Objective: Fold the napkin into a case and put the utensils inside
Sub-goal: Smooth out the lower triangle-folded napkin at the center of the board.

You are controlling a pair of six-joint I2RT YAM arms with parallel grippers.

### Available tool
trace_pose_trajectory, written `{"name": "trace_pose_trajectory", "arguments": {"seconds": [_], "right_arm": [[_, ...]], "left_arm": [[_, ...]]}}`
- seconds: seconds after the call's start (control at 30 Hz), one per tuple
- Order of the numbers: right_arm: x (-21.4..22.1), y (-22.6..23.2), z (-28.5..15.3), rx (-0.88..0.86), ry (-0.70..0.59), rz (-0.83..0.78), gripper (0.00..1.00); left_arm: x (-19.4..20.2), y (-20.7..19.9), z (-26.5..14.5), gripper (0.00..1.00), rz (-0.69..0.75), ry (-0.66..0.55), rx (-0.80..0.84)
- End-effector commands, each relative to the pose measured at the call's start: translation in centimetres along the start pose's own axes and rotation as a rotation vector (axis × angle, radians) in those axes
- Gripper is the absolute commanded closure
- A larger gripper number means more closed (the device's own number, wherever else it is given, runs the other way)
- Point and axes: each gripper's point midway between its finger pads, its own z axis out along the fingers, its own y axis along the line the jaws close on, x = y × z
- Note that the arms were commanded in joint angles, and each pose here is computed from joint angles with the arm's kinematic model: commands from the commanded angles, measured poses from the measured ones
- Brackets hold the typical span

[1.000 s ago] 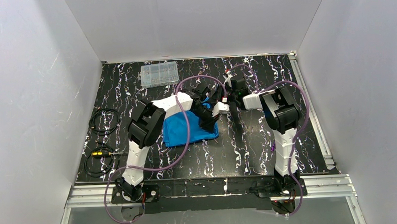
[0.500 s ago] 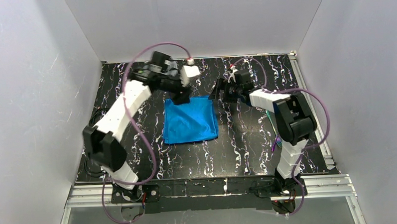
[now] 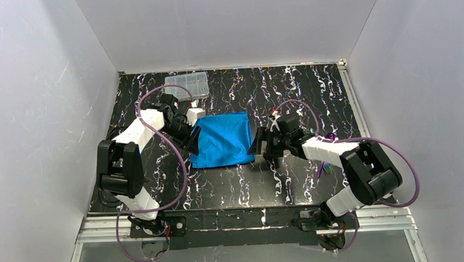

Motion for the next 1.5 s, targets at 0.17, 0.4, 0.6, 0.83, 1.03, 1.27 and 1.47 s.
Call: {"name": "trace_pose_trajectory", "arguments": {"seconds": [0.17,0.4,0.6,0.83,1.03,1.27,1.47], "right_arm": [[1.4,3.1,1.9,-0.053,0.02,-0.024,0.09],[2.9,4.8,3.0,-0.075,0.077,-0.051,0.12],[3.8,4.6,1.8,-0.035,0.139,-0.077,0.12],[-1.1,6.0,-2.8,0.055,0.051,-0.384,0.01],[-10.4,10.2,-6.7,0.097,-0.366,-0.565,0.01],[-11.9,16.0,-7.2,-0.139,-0.477,-0.769,0.01],[-3.9,12.8,-4.6,0.038,-0.184,-1.375,0.01]], "left_arm": [[1.8,2.4,1.5,0.58,-0.196,-0.007,-0.08],[3.4,5.1,2.1,0.59,-0.253,0.019,-0.133],[3.3,5.4,2.3,0.59,-0.258,0.01,-0.104],[1.1,4.0,-0.7,0.58,-0.085,-0.042,-0.084],[-4.1,0.9,-7.9,0.51,0.344,-0.263,-0.203],[-5.7,0.7,-10.3,0.02,0.535,-0.339,-0.318],[-0.3,-1.8,-6.1,0.02,0.867,-0.267,-0.179]]}}
